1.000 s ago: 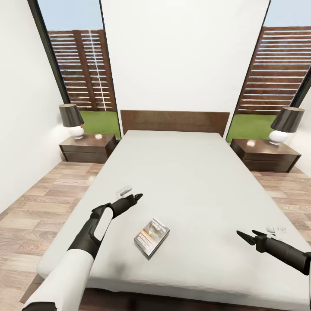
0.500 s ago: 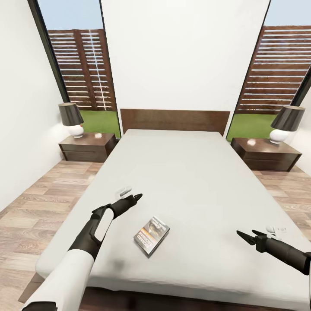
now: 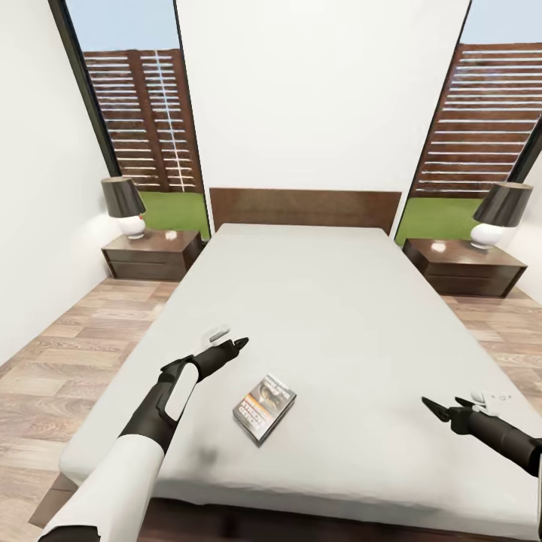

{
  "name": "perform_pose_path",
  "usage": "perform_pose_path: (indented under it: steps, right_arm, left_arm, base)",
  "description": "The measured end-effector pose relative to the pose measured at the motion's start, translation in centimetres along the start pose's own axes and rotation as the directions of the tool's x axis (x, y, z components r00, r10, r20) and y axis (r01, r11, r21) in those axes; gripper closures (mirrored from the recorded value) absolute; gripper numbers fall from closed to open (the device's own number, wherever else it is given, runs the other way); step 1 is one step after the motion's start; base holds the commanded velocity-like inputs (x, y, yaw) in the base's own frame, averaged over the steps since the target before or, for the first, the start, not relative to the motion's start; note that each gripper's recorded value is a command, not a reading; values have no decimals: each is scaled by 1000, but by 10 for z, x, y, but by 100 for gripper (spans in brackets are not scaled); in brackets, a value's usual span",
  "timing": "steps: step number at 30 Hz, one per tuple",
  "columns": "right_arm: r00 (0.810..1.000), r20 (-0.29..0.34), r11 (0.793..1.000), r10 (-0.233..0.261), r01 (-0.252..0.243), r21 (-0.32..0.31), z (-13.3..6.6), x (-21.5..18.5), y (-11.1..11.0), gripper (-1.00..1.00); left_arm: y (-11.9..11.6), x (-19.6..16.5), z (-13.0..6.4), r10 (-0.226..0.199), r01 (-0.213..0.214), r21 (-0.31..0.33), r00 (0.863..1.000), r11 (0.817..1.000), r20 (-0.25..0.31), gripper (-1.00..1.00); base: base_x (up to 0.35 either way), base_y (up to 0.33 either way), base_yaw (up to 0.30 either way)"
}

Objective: In the bedroom, move the book from the bed onto either nightstand, and place the two sandals side by side next to the bed.

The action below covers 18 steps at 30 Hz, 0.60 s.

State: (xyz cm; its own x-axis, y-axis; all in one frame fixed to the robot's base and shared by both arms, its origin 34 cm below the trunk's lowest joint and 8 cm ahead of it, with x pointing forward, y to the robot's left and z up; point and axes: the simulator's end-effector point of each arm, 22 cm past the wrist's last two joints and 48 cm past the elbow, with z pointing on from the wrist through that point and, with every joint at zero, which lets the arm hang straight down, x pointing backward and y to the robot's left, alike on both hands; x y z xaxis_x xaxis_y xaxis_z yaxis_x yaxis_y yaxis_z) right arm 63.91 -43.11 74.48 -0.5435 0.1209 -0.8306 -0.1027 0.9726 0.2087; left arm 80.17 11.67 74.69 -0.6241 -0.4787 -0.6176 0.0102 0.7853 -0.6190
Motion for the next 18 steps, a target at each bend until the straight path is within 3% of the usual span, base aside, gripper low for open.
perform_pose_path:
  steps: [9,14,18]
  right_arm:
    - [1000,19,1000,3,-3,1,5,10,-5,-100]
    - [983,158,993,95,-82,-83,6,-14,8,-100]
    - [967,216,986,137,-112,-122,5,-21,12,-100]
  left_arm:
    - [9,12,7,0,0,2,1000,1000,-1,-100]
    - [14,19,11,1,-1,3,1000,1000,-2,-100]
    - [18,24,14,0,0,3,1000,1000,-2,-100]
  base:
    - [0,0,0]
    - [0,0,0]
    - [0,0,0]
